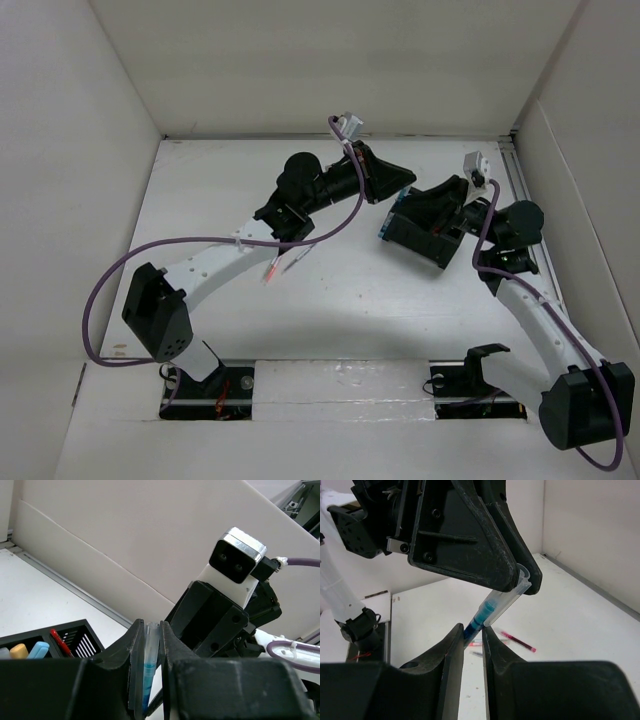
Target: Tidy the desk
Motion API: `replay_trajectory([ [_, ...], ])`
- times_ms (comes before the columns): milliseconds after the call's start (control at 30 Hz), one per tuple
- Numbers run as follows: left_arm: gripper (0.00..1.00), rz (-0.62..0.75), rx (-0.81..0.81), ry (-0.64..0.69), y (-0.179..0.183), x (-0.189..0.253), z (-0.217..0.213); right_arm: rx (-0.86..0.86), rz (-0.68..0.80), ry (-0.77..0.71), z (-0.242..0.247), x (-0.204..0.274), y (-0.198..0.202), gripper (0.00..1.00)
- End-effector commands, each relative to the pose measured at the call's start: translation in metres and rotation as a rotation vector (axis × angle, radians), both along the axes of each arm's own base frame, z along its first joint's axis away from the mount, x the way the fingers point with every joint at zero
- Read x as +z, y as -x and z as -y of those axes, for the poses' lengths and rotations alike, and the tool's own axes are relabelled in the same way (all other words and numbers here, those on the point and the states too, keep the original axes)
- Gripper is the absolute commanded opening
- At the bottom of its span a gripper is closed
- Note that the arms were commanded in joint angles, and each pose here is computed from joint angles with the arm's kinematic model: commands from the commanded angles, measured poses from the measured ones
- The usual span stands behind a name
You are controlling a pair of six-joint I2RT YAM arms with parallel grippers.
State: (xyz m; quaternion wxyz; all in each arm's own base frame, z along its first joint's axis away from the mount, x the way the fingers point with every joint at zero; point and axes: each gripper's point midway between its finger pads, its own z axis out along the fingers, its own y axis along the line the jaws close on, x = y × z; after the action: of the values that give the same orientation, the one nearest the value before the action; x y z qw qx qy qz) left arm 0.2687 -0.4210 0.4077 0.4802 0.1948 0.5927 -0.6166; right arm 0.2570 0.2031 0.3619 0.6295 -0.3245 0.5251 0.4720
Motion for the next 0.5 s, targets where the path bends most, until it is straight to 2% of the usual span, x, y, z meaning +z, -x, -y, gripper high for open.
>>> replay_trajectory([
  [0,0.06,0.022,-0.033,0.021,0.015,0.012,-0.004,-0.025,0.104,-0.019,0.0,0.015,0.001,0.0],
  [33,0.1,0.02,-0.033,0.02,0.015,0.011,-0.004,-0.028,0.106,-0.012,0.0,0.014,0.0,0.0],
  [133,0.31,0.021,-0.032,0.015,0.014,0.011,-0.004,-0.048,0.102,0.001,0.001,0.009,-0.004,0.0],
  [167,0.46,0.022,-0.03,0.012,0.014,0.011,-0.004,-0.052,0.09,0.008,0.001,0.005,-0.005,0.0],
  [267,0.71,0.039,-0.011,-0.006,0.009,0.016,-0.003,-0.074,0.086,0.023,0.003,-0.001,-0.008,0.0],
  [333,0.77,0.059,0.007,-0.006,0.006,0.025,-0.003,-0.082,0.082,0.033,0.003,-0.006,-0.011,0.0],
  [367,0.85,0.07,0.017,-0.014,0.005,0.028,-0.004,-0.083,0.076,0.037,0.003,-0.008,-0.012,0.0],
  [467,0.99,0.097,0.052,-0.012,-0.005,0.045,-0.007,-0.104,0.062,0.058,0.007,-0.017,-0.019,0.0],
])
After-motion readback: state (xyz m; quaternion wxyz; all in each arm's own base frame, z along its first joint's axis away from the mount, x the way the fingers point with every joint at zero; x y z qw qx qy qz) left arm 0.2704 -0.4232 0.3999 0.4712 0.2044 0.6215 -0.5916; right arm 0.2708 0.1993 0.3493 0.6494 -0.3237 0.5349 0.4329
